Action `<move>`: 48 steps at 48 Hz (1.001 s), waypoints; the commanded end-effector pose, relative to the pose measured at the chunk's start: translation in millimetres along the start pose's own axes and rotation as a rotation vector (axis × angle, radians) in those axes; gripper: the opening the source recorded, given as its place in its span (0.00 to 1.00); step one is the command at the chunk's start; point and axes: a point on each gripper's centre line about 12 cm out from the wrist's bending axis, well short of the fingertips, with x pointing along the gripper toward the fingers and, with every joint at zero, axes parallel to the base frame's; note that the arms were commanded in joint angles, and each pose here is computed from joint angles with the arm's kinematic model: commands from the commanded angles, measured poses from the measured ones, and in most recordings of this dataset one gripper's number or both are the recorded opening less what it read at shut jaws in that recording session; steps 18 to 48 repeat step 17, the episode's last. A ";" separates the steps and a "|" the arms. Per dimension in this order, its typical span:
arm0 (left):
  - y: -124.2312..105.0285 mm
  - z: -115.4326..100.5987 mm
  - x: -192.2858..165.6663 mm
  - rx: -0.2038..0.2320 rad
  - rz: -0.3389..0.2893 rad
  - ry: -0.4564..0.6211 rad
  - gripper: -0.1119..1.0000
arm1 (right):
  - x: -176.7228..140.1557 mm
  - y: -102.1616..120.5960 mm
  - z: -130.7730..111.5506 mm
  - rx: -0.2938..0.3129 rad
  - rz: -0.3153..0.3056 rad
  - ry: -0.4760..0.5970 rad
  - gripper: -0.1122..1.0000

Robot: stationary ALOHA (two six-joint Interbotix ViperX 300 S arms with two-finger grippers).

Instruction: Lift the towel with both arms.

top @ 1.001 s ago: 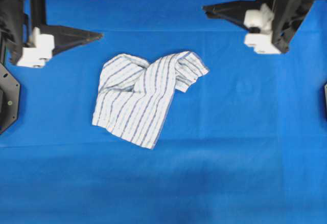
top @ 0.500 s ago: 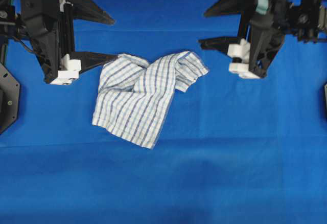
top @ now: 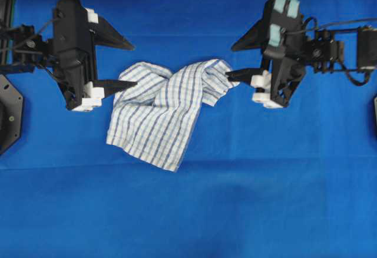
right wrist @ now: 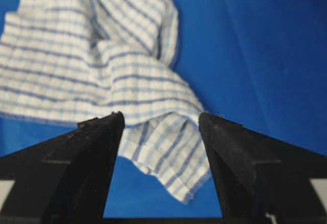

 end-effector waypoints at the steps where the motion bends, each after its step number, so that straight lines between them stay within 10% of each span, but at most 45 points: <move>1: 0.2 -3.8 5.4 -0.001 0.002 -0.003 0.93 | 6.6 -1.0 -1.5 0.001 0.005 -0.013 0.68; 17: -3.7 -60.1 32.4 -0.004 0.003 0.042 0.93 | 57.4 -2.8 -40.7 0.006 0.026 0.059 0.67; 48: -3.7 -60.1 32.4 -0.004 0.003 0.042 0.93 | 57.4 -2.8 -40.7 0.006 0.026 0.059 0.67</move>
